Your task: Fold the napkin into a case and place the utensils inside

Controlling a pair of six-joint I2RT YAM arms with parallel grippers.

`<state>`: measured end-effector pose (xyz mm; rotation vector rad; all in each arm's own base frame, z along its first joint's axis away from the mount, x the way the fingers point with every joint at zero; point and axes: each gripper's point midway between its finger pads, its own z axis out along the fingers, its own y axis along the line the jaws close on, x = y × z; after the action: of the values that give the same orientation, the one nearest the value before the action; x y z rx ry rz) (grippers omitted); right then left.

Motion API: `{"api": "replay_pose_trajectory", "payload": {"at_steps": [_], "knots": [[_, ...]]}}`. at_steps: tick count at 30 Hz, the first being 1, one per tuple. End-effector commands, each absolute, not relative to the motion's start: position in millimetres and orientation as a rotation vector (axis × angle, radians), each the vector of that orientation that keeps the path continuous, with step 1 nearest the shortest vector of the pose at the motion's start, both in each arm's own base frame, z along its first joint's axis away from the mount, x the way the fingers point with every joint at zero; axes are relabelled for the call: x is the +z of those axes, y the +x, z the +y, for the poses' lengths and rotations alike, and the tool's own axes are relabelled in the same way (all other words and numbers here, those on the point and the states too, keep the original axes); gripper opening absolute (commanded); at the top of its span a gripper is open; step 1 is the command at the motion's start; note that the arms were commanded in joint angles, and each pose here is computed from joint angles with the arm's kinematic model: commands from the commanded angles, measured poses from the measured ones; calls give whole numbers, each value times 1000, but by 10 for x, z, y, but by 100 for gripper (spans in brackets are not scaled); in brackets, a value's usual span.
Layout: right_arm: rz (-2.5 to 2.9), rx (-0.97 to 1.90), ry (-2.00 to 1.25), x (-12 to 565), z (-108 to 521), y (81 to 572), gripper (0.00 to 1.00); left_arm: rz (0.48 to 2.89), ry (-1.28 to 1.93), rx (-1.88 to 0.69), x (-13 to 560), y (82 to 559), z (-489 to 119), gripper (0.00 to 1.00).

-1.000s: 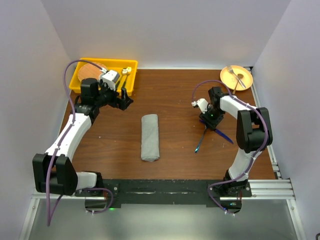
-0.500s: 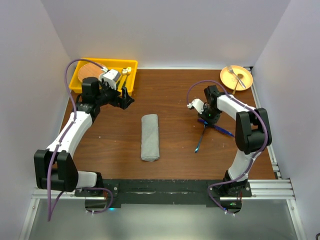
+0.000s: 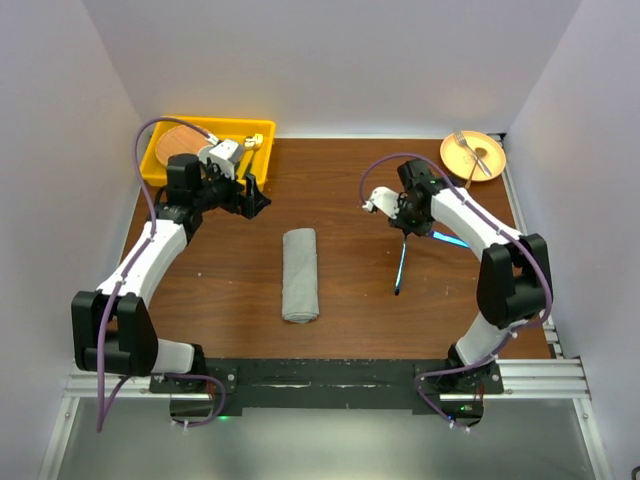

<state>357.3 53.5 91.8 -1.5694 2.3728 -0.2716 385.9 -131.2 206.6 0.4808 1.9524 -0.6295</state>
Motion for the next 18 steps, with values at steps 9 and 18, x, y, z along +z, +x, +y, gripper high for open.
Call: {"api": "replay_pose_trajectory", "payload": {"at_steps": [9, 18], "knots": [[1997, -257, -1712, 1554, 1449, 3502, 0, 1904, 500, -635, 2159, 3971, -1326, 100], [1798, -417, -1749, 1809, 1501, 3804, 0, 1922, 515, -591, 2105, 4012, -1278, 100]]}}
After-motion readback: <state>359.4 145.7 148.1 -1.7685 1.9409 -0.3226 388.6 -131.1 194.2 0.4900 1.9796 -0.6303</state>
